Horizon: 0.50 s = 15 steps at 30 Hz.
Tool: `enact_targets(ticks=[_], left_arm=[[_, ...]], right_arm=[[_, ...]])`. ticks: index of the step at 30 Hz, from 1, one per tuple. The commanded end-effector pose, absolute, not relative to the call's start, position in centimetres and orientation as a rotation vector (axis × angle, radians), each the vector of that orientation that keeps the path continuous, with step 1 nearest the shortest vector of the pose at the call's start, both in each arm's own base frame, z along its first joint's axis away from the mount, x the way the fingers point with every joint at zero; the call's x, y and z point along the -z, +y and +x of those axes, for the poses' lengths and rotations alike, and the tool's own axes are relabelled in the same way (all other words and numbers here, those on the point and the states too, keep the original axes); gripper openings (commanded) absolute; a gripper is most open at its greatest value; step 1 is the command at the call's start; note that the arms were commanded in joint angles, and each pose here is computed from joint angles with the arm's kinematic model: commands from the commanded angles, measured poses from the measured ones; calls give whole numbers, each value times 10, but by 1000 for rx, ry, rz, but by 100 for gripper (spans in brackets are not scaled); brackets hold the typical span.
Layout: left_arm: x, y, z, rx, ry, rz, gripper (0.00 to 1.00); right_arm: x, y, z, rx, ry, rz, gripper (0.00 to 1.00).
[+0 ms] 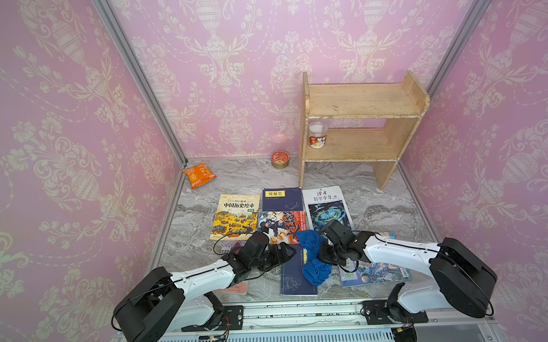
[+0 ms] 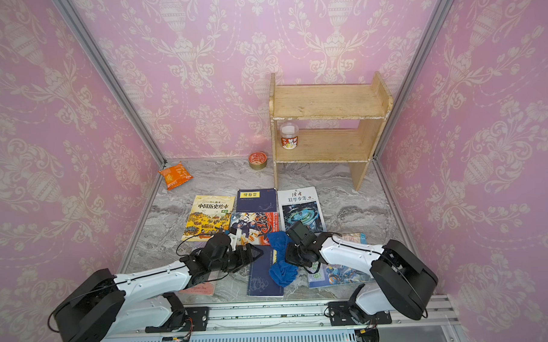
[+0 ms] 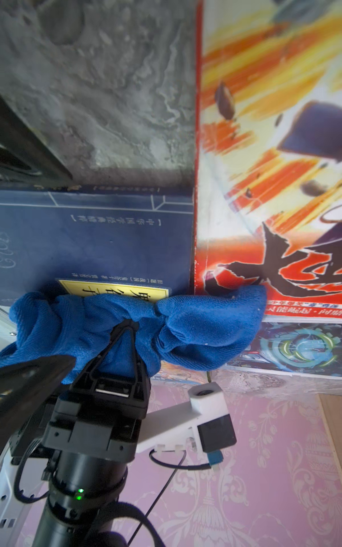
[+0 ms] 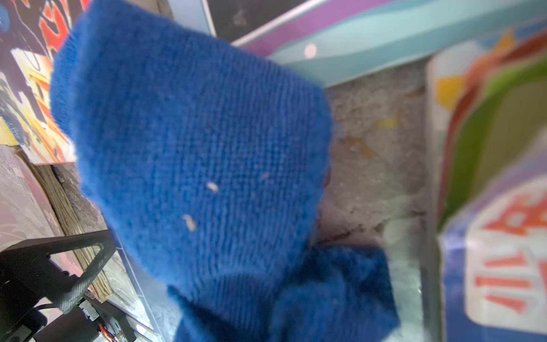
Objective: Wipe the cover of the book
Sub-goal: Pick up the book from the center of the board.
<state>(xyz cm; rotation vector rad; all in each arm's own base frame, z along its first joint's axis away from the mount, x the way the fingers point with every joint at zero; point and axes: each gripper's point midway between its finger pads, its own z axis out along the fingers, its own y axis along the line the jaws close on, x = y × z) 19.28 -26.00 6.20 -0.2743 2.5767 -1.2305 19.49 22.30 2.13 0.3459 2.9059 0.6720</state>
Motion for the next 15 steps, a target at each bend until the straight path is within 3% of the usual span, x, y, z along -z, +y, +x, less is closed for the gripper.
enact_targets(ticks=[1,5,11,15], left_arm=[[-124,-297,206,1490,2390,-160,86],[-133,-300,204,1513,2384,-121,85],[-71,-249,188,1048,2659,-173,97],[-52,-238,179,1006,2712,-225,99]], right_arm=[[13,209,168,-554,3022,399,0],[15,207,166,-548,3029,394,0],[3,191,166,-436,3008,369,0],[-26,177,172,-357,2950,298,0]])
